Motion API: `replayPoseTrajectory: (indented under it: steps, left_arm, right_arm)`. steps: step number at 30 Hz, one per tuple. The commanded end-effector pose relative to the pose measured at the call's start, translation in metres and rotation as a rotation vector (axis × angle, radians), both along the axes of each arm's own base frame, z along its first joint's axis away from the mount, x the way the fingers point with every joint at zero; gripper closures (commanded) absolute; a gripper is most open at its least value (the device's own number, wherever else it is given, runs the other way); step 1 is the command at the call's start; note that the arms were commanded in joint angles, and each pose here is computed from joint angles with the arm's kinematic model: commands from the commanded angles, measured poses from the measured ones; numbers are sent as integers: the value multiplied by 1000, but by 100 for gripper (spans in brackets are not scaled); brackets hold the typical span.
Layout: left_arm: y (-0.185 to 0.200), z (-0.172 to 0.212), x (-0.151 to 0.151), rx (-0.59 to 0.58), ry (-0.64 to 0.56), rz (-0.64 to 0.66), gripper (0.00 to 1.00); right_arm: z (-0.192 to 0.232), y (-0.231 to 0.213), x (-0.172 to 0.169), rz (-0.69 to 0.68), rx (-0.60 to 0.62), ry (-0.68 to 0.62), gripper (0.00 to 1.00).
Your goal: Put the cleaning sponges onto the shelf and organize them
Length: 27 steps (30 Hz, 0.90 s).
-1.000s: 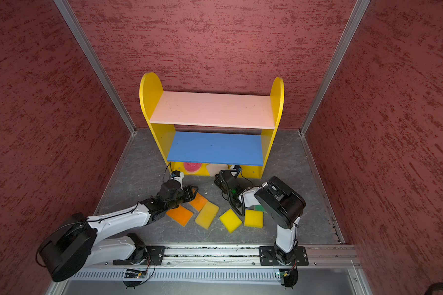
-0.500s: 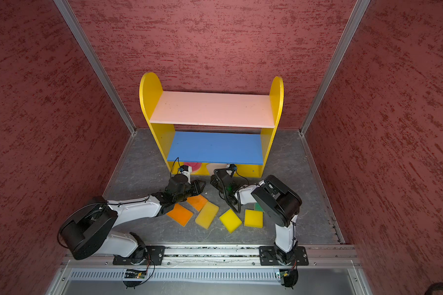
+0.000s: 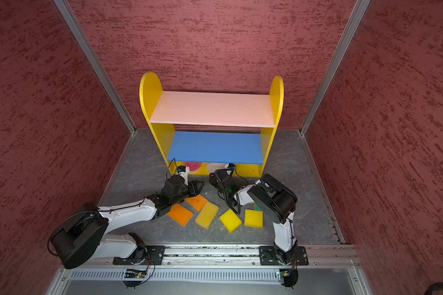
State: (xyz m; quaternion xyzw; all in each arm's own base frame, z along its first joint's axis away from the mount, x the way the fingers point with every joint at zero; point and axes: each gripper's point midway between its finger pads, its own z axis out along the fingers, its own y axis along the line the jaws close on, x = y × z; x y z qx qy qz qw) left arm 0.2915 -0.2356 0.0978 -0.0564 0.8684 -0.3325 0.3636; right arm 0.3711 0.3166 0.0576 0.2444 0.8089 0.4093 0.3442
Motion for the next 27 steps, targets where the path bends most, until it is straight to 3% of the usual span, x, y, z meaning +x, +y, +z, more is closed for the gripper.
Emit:
replayPoseTrajectory:
  steps: [1,9,19,27]
  left_arm:
    - [4,-2,-5,18,-5,-9,52]
    - [7,-3,-11,17,-1,-15,52]
    - [13,-6,-16,21,0,-8,51]
    - [19,-6,-17,20,-1,4,50]
  right_arm:
    - [37,-4,12,-90,91,-138,68]
    - [22,-6,14,-176,84,-78,68]
    - [12,-8,16,-247,1,-23,60]
    - [-5,-1,20,-250,-49,27,68]
